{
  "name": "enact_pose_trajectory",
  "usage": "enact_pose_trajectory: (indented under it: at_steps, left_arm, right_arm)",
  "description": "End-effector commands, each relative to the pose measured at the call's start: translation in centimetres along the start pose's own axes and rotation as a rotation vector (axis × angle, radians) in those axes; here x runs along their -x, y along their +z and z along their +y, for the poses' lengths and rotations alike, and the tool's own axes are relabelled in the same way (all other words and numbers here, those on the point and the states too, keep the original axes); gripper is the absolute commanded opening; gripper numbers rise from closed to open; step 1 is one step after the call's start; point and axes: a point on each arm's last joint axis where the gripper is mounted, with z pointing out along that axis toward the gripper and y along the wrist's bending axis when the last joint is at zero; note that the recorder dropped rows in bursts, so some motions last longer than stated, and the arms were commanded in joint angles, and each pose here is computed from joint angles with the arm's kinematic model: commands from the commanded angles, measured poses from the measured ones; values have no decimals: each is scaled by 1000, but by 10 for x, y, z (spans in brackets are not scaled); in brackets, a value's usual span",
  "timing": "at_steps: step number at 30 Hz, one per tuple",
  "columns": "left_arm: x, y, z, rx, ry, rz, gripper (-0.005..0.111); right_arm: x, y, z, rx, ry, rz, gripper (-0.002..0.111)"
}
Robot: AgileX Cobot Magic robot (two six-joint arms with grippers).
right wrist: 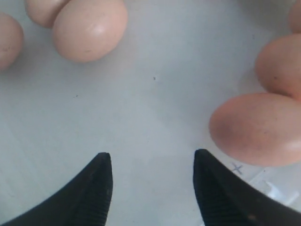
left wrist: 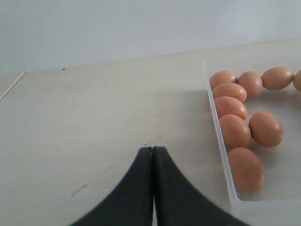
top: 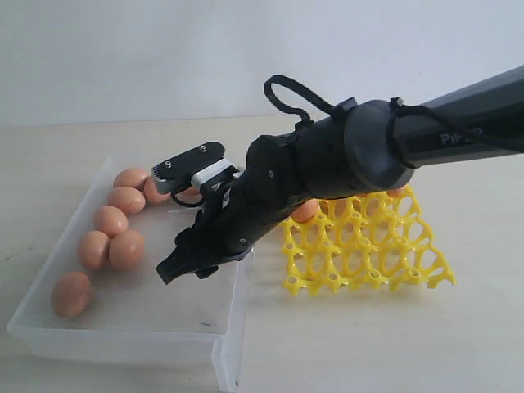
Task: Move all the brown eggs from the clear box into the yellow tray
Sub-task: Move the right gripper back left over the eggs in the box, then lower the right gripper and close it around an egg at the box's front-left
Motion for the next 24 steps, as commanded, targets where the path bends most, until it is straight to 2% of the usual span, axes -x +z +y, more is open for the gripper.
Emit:
enact_pose_trajectory:
  at_steps: [1, 6, 11, 19, 24]
  left_arm:
    - [3, -1, 0, 1, -8, -23, 0]
    - [3, -1, 0, 1, -8, -23, 0]
    - [3, -1, 0, 1, -8, -23, 0]
    - [3, -1, 0, 1, -8, -23, 0]
    - [3, -1, 0, 1, -8, -23, 0]
  right_arm:
    - [-8, -1, -21, -26, -5, 82, 51]
    - [-5, -7, -28, -41, 8, 74, 51]
    - [11, -28, -26, -51, 14, -42, 51]
    - [61, -74, -2, -25, -37, -239, 51]
    - [76, -66, 13, 7, -80, -206, 51]
